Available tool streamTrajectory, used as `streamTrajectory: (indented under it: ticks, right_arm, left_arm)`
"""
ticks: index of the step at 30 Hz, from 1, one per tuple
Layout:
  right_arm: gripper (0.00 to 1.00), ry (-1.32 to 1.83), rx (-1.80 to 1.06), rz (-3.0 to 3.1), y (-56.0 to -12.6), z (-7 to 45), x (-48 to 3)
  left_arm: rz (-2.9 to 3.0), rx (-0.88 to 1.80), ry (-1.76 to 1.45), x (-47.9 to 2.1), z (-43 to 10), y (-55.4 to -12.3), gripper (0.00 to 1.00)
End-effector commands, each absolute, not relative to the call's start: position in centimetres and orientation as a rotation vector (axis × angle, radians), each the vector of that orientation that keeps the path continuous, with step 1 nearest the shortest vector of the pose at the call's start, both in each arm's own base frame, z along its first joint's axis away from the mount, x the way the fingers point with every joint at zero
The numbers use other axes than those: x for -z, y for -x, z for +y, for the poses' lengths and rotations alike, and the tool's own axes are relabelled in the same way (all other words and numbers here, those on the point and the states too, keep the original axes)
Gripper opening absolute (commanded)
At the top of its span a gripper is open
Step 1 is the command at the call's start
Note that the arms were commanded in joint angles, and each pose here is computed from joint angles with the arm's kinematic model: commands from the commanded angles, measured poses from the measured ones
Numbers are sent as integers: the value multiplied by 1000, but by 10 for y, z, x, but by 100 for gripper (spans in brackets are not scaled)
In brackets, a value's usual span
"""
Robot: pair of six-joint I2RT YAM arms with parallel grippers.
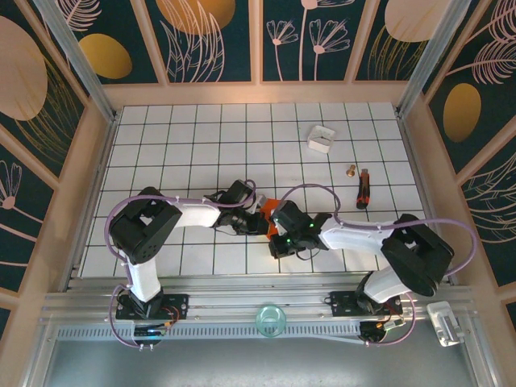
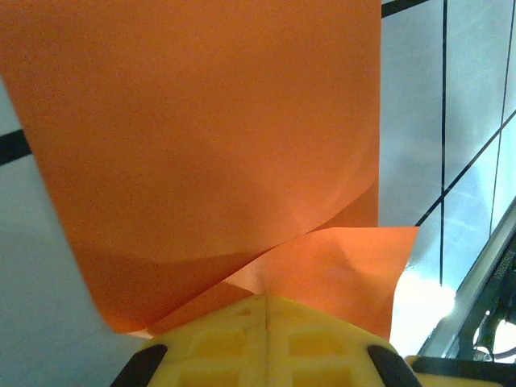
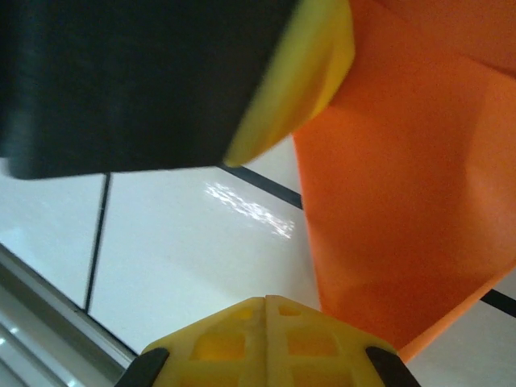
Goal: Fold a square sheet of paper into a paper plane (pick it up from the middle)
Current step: Perform the third fold on the triangle at the bottom-center of the table.
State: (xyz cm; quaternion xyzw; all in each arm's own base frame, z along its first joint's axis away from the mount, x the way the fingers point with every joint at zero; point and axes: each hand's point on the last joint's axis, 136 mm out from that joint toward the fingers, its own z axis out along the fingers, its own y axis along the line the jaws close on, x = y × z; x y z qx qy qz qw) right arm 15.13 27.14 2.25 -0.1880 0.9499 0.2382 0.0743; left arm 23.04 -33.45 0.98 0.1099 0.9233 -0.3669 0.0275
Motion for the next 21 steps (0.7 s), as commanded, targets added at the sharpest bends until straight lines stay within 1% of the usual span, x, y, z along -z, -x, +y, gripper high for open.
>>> streamTrajectory:
  ticks: [1, 13, 21]
  right_arm:
    - [0, 592, -667, 2845, -155, 267, -21]
    - [0, 551, -624, 2869, -159, 248, -17]
    - [0, 534, -600, 2906, -153, 239, -7]
  left_arm:
    - [3080, 788, -261, 52, -287, -207, 0]
    - [3087, 784, -265, 54, -285, -205, 0]
    - [3086, 788, -265, 54, -285, -205, 0]
